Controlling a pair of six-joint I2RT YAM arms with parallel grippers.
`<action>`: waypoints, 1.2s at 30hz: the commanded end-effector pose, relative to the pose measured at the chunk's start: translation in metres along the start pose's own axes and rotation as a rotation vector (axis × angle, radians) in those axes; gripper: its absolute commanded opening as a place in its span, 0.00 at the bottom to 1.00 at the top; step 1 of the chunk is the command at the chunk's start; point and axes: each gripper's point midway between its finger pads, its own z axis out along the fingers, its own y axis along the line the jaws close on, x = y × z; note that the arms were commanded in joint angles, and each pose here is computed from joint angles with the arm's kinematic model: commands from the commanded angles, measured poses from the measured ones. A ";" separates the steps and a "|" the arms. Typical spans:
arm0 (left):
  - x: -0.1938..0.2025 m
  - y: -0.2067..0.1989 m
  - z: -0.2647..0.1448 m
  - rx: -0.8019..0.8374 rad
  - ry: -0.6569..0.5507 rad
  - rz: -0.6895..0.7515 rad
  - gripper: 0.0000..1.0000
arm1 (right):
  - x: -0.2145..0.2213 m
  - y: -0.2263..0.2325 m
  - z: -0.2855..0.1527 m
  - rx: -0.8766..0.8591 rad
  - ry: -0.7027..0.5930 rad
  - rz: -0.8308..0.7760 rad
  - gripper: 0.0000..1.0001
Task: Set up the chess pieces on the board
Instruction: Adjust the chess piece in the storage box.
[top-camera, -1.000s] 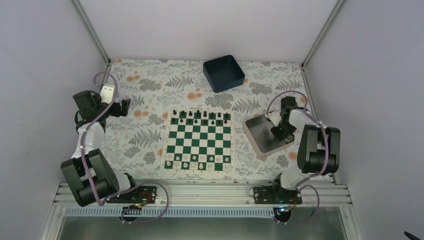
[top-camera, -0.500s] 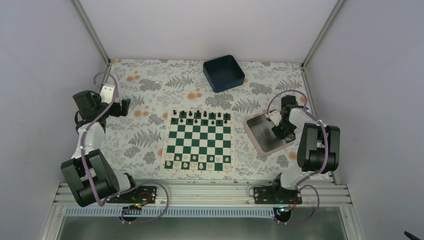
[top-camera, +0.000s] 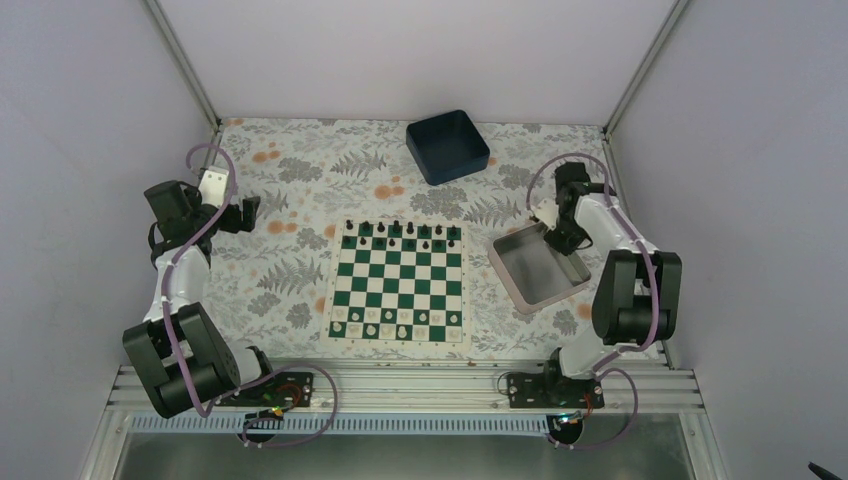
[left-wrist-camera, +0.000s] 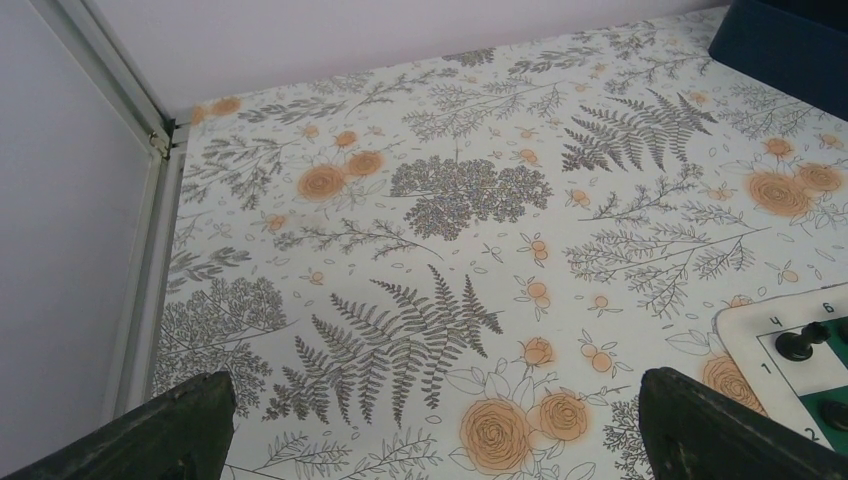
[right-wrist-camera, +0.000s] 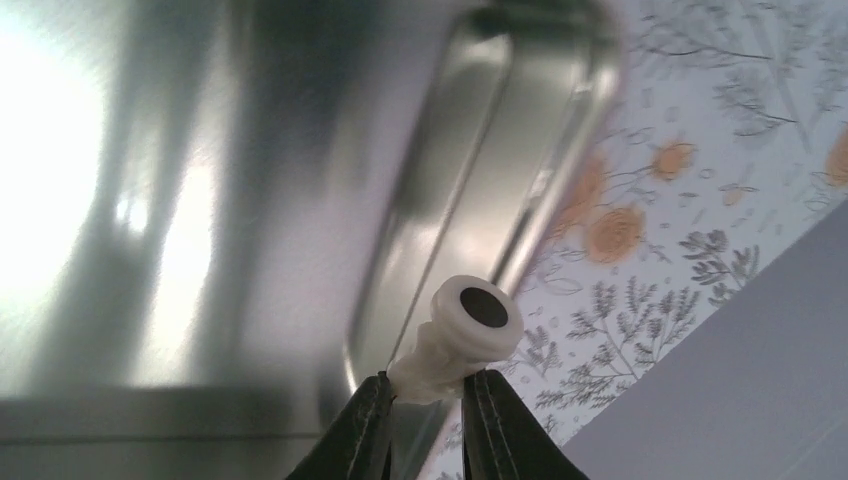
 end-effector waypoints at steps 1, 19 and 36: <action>-0.017 0.001 -0.005 0.006 -0.044 0.013 1.00 | 0.018 0.025 -0.012 -0.044 0.132 -0.184 0.13; -0.019 0.000 -0.007 0.009 -0.050 0.018 1.00 | 0.031 0.060 -0.005 -0.107 0.493 -0.676 0.15; -0.015 0.003 -0.005 0.003 -0.042 0.013 1.00 | 0.011 0.049 0.002 -0.053 0.554 -0.774 0.20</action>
